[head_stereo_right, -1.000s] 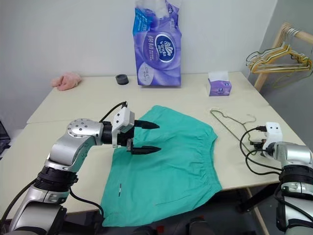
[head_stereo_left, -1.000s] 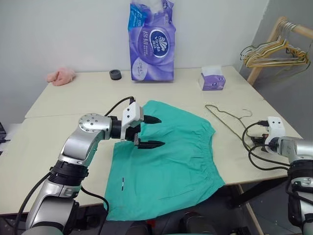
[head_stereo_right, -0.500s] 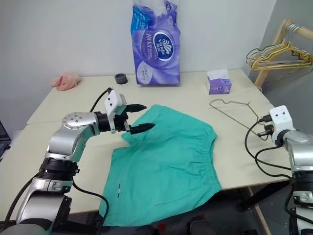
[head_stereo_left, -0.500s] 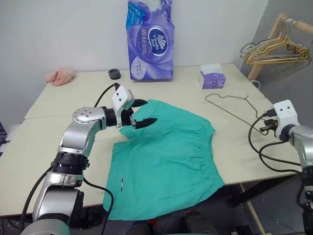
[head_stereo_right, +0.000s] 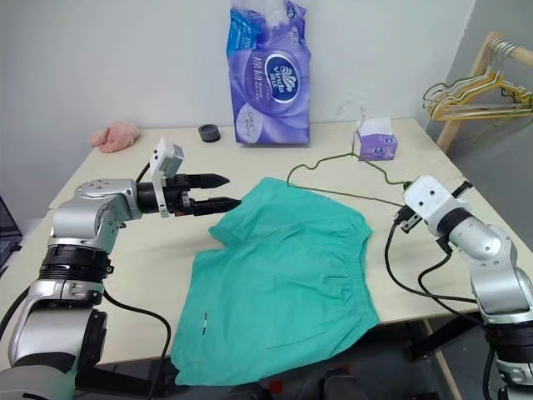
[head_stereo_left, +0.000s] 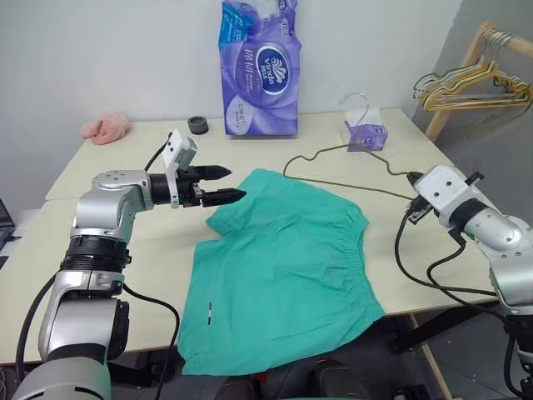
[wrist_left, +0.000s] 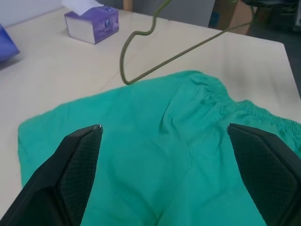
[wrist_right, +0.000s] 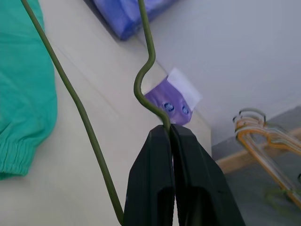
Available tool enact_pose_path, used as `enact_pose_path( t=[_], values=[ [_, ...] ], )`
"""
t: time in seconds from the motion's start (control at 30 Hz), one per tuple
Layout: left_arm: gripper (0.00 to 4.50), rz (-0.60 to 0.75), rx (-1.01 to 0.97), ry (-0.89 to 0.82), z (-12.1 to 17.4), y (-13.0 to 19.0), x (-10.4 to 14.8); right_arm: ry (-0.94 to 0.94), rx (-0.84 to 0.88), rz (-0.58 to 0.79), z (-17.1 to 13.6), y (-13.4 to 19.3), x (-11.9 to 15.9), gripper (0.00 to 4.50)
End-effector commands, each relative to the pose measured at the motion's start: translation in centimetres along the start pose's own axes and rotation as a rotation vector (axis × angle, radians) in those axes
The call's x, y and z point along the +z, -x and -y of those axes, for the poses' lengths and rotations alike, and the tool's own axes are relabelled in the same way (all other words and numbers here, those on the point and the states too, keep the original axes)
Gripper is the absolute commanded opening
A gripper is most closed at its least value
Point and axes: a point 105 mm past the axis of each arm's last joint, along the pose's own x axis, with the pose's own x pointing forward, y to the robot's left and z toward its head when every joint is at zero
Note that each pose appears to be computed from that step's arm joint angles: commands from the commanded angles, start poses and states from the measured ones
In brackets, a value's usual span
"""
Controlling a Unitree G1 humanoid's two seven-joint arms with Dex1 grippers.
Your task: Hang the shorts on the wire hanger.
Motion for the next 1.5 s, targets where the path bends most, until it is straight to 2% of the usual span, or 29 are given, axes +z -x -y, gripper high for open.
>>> enact_pose_path(
  t=[0.03,0.4,0.63,0.8,0.9,1.2,1.3,1.33,1.4,1.43,1.5],
  values=[
    [4.5,-0.027,-0.016,-0.091,0.1,-0.2,0.7,0.117,0.002,0.164,-0.2,0.2,3.3,0.04],
    [4.5,-0.074,-0.083,-0.054,1.2,-0.5,-1.3,0.227,0.07,0.374,-2.2,0.0,6.7,0.04],
    [4.5,-0.125,-0.16,-0.026,3.1,-1.5,-3.5,0.249,0.086,0.448,-3.0,-0.2,8.3,0.04],
    [4.5,-0.132,-0.17,-0.015,3.7,-1.9,-4.0,0.246,0.1,0.479,-3.6,-0.2,9.0,0.04],
    [3.89,-0.123,-0.163,-0.006,3.6,-1.9,-3.8,0.244,0.109,0.488,-3.9,-0.1,9.2,0.0],
    [1.09,-0.146,-0.203,-0.006,4.4,-1.9,-4.2,0.237,0.114,0.511,-4.3,0.0,9.7,0.0],
    [0.2,-0.144,-0.199,-0.007,4.4,-2.0,-4.2,0.306,0.145,0.524,-4.9,0.3,9.8,0.0],
    [0.01,-0.143,-0.197,-0.008,4.4,-2.0,-4.2,0.33,0.157,0.53,-5.2,0.4,9.7,0.0],
    [0.01,-0.142,-0.196,-0.01,4.4,-2.0,-4.2,0.354,0.16,0.543,-5.4,0.7,9.7,0.0],
    [0.0,-0.142,-0.195,-0.012,4.4,-2.0,-4.2,0.353,0.159,0.546,-5.4,0.8,9.7,0.49],
    [0.0,-0.143,-0.19,-0.015,4.4,-2.0,-4.2,0.35,0.164,0.547,-5.5,0.8,9.7,1.06]
  ],
)
